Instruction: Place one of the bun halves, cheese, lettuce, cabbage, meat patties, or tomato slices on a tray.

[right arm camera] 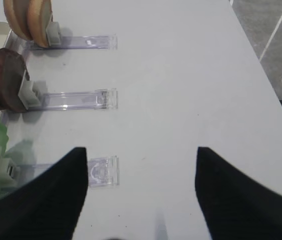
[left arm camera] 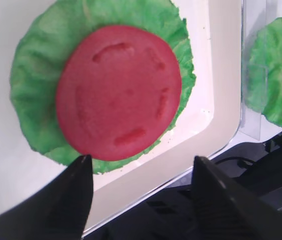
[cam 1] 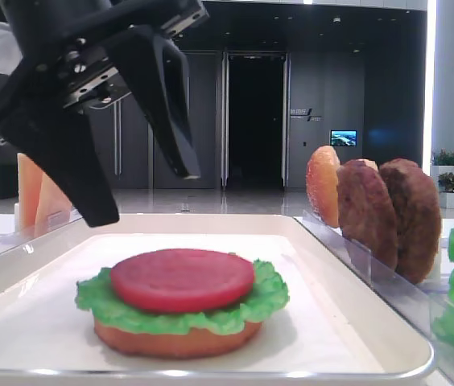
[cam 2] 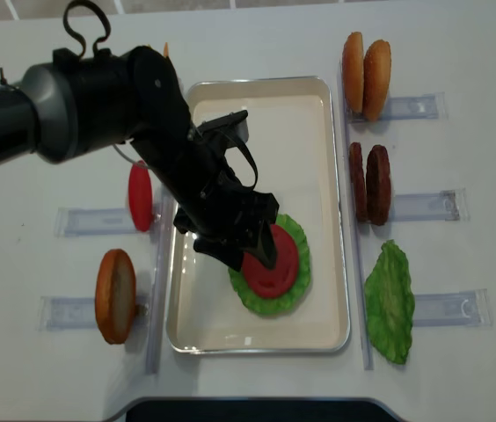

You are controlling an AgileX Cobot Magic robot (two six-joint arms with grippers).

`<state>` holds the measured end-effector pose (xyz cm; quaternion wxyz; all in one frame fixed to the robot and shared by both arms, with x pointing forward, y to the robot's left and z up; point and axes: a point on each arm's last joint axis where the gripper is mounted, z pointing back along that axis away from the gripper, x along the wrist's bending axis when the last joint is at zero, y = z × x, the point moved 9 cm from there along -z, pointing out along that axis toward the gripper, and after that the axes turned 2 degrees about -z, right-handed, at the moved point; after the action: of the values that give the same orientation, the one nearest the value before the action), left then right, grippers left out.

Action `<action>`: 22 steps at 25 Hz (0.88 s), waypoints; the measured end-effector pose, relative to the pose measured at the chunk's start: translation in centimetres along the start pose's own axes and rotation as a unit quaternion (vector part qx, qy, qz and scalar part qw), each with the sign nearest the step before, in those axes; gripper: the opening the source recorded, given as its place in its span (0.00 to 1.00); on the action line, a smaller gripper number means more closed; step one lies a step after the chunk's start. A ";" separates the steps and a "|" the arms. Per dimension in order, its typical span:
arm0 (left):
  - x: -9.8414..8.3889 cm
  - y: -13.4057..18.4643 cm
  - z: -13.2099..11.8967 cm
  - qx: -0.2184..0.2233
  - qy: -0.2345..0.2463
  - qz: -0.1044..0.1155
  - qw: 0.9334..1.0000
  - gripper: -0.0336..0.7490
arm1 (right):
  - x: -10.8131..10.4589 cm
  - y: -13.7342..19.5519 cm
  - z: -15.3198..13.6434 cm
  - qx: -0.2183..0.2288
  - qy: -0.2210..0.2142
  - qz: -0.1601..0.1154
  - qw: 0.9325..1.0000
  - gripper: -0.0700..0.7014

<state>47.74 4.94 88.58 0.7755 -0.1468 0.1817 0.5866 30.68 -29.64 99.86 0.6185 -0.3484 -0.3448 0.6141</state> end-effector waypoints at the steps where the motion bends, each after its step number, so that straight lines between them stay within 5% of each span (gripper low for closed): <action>1: 0.1 0.0 0.1 -0.001 -0.004 0.000 1.000 0.64 | 0.0 0.0 0.0 0.000 0.000 0.000 1.000 0.70; 12: 1.2 0.0 0.7 -0.007 -0.038 -0.006 0.999 0.64 | 0.0 0.0 0.0 0.000 0.000 0.000 1.000 0.70; 22: 1.6 -0.9 4.1 -0.019 -0.098 -0.028 0.995 0.64 | 0.0 0.0 0.0 0.000 0.000 0.000 1.000 0.70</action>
<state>49.42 7.89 91.54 0.8026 -0.1088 0.0895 0.5796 30.68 -29.64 99.86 0.6185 -0.3484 -0.3448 0.6141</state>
